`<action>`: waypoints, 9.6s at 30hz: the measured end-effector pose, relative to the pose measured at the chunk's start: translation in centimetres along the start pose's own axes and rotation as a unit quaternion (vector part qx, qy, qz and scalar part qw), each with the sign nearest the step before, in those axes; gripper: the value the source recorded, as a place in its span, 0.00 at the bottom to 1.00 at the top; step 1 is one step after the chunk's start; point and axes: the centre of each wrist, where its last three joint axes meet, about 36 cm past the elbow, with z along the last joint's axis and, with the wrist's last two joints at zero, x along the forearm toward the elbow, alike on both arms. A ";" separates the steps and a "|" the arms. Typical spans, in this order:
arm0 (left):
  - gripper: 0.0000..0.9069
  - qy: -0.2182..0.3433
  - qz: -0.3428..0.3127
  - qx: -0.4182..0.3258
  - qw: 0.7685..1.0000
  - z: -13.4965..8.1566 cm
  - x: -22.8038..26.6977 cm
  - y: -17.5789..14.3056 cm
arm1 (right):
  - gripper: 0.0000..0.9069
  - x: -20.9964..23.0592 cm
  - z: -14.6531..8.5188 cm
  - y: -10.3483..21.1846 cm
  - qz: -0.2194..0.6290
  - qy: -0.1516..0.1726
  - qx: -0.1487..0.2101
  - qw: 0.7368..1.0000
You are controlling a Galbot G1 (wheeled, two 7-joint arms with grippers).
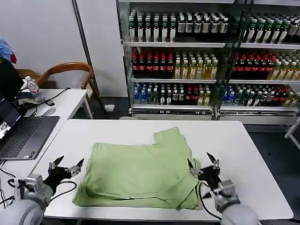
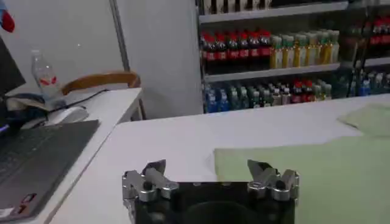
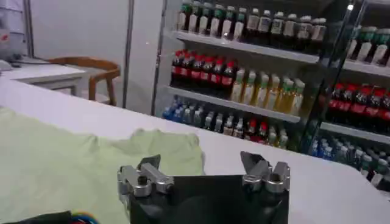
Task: Fold and organize the clothes.
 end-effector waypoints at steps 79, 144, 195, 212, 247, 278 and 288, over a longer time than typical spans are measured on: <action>0.04 0.053 0.044 0.034 0.997 0.7 -18.9 0.1 | 0.00 -28.6 -2.4 3.3 0.002 0.114 -0.124 0.986; 0.06 -0.030 0.104 0.024 0.994 5.3 -3.4 -0.3 | 0.00 0.2 0.5 1.9 -0.060 0.040 -0.115 0.991; 0.06 0.032 0.088 0.023 0.995 5.2 1.8 -0.7 | 0.00 2.1 2.9 1.6 -0.043 0.074 -0.106 0.991; 1.00 0.043 0.056 -0.004 0.997 4.7 3.4 -2.1 | 1.00 3.3 2.8 1.2 -0.045 0.076 -0.078 0.993; 0.04 0.067 -0.091 0.091 0.990 8.6 3.0 -8.6 | 1.00 3.7 1.8 -2.2 0.020 0.057 -0.040 0.997; 0.03 0.073 -0.055 0.028 0.995 8.5 2.6 -9.3 | 1.00 3.5 2.1 -3.1 0.037 0.061 -0.034 0.997; 0.03 0.063 -0.063 0.001 0.996 5.9 2.2 -5.1 | 1.00 3.3 2.2 -3.3 0.047 0.051 -0.025 0.997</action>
